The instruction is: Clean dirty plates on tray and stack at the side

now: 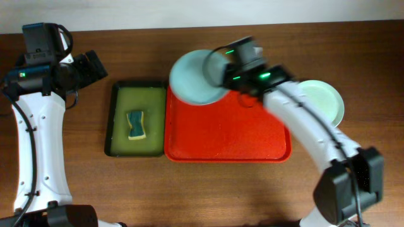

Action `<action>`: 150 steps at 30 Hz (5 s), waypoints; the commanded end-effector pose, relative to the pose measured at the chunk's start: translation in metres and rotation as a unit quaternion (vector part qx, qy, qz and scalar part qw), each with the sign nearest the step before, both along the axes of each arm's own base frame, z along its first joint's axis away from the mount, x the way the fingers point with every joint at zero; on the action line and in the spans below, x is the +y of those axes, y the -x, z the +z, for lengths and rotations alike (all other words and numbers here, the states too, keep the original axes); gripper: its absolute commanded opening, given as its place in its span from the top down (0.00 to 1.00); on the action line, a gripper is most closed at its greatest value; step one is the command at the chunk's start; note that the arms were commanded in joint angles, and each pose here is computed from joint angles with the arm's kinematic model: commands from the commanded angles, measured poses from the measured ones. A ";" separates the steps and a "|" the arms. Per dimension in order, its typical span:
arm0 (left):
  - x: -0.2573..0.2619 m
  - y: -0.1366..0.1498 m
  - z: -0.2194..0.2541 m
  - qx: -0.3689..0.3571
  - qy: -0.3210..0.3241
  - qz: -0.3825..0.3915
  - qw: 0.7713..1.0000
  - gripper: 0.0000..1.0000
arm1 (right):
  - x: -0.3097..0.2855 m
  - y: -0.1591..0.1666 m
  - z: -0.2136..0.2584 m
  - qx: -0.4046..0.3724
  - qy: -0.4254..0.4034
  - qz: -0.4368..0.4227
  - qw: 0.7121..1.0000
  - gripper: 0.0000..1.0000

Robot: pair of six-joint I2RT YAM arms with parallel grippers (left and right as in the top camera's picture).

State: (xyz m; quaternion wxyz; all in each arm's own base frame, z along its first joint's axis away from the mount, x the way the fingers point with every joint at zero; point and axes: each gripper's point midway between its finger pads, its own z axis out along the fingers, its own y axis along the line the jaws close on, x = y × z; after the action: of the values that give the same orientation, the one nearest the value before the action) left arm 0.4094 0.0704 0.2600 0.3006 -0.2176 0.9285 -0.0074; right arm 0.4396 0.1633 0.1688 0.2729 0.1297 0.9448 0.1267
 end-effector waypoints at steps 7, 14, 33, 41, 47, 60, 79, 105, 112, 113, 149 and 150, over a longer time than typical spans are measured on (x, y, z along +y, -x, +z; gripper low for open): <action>0.000 -0.001 -0.002 0.001 0.005 0.003 1.000 0.01 | -0.331 0.093 -0.036 0.188 0.043 -0.327 0.925 0.96; 0.000 -0.001 -0.002 0.001 0.005 0.003 1.000 0.01 | -0.346 0.113 -0.081 0.203 0.043 -0.355 0.912 0.96; 0.000 -0.001 -0.002 0.001 0.005 0.003 1.000 0.01 | -0.180 0.050 -0.064 0.136 0.080 0.087 0.984 0.01; 0.000 -0.001 -0.002 0.001 0.005 0.003 1.000 0.00 | -0.163 0.049 -0.064 0.133 0.083 0.108 0.982 0.01; 0.000 -0.001 -0.002 0.001 0.005 0.003 1.000 0.01 | -0.163 0.049 -0.061 0.129 0.084 0.107 0.982 0.01; 0.000 0.001 -0.002 0.004 0.005 0.003 1.000 0.00 | -0.157 0.162 0.211 -0.269 0.140 0.063 0.951 0.01; 0.000 0.001 -0.002 0.004 0.005 0.003 1.000 0.01 | -0.151 0.335 0.185 -0.499 0.157 0.038 0.851 0.01; -0.001 0.001 -0.003 0.005 0.005 0.003 1.000 0.01 | -0.150 0.194 -0.012 -0.451 0.202 0.065 0.867 0.01; -0.001 0.001 -0.003 0.005 0.005 0.003 1.000 0.01 | -0.150 0.194 -0.012 -0.451 0.202 0.066 0.867 0.01; -0.001 0.001 -0.003 0.005 0.005 0.003 1.000 0.01 | -0.150 0.194 -0.012 -0.451 0.202 0.066 0.867 0.01; -0.061 0.208 -0.013 -0.312 -0.019 -0.061 0.948 0.00 | -0.150 0.194 -0.012 -0.451 0.202 0.066 0.867 0.01; -0.065 0.198 -0.006 -0.368 -0.019 -0.071 0.927 0.01 | -0.150 0.194 -0.012 -0.451 0.202 0.066 0.867 0.01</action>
State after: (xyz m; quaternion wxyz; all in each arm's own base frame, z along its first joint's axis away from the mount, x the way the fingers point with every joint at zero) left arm 0.2011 0.0139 0.2485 0.5668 -0.1487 0.8079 -0.0627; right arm 0.2458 0.0142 0.1593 0.6821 -0.0599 0.7288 -0.0023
